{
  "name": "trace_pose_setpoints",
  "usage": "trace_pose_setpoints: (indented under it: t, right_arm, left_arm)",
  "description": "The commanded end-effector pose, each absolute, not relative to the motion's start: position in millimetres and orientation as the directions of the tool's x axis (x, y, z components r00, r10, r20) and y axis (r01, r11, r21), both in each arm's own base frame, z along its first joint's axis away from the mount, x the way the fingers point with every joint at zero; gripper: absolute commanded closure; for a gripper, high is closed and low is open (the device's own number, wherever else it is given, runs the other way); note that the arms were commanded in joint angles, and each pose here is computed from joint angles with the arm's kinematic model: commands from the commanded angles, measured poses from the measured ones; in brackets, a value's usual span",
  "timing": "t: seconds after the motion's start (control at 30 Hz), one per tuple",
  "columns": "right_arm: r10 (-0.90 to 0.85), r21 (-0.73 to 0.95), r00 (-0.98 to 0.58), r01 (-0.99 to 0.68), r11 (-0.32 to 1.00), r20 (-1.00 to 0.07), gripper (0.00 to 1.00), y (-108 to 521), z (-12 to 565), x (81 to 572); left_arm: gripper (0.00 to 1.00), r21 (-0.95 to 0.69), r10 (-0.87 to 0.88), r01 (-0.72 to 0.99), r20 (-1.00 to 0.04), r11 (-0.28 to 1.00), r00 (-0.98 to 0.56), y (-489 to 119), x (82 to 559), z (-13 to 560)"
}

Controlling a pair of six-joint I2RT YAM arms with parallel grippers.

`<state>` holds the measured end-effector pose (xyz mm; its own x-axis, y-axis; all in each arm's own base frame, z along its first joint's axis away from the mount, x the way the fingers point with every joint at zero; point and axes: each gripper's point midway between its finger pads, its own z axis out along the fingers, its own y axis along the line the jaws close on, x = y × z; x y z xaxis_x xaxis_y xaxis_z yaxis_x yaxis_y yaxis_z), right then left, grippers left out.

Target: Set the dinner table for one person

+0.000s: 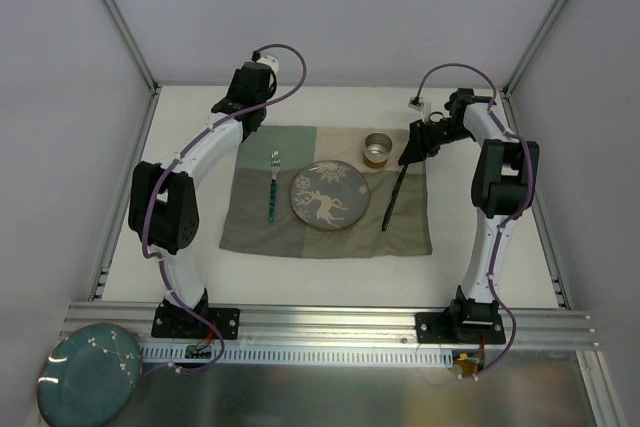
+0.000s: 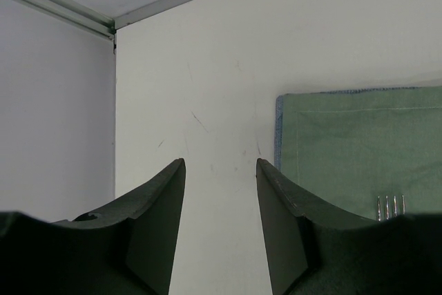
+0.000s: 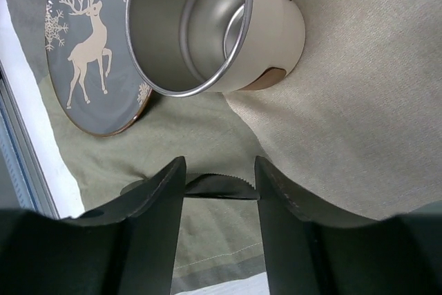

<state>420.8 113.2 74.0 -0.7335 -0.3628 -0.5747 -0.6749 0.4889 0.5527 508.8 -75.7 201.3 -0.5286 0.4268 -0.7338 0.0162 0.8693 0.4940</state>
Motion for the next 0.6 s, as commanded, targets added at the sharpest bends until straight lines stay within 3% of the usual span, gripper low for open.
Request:
trace_pose_setpoints:
  t: [0.0,0.17,0.57]
  right_arm:
    - [-0.37,0.502,-0.69,-0.715,0.488,-0.622,0.51,109,91,427]
    - [-0.372,0.48,-0.677,-0.723,0.497,-0.635,0.45,107,96,434]
    - [-0.343,0.475,-0.668,-0.726,0.498,-0.661,0.42,110,114,449]
  left_arm:
    - [0.54,0.452,0.389,-0.011,-0.779,0.892,-0.493,-78,515,219]
    - [0.54,0.448,0.386,-0.007,-0.778,0.894,-0.496,-79,515,216]
    - [0.54,0.424,0.371,0.014,-0.777,0.906,-0.509,-84,513,204]
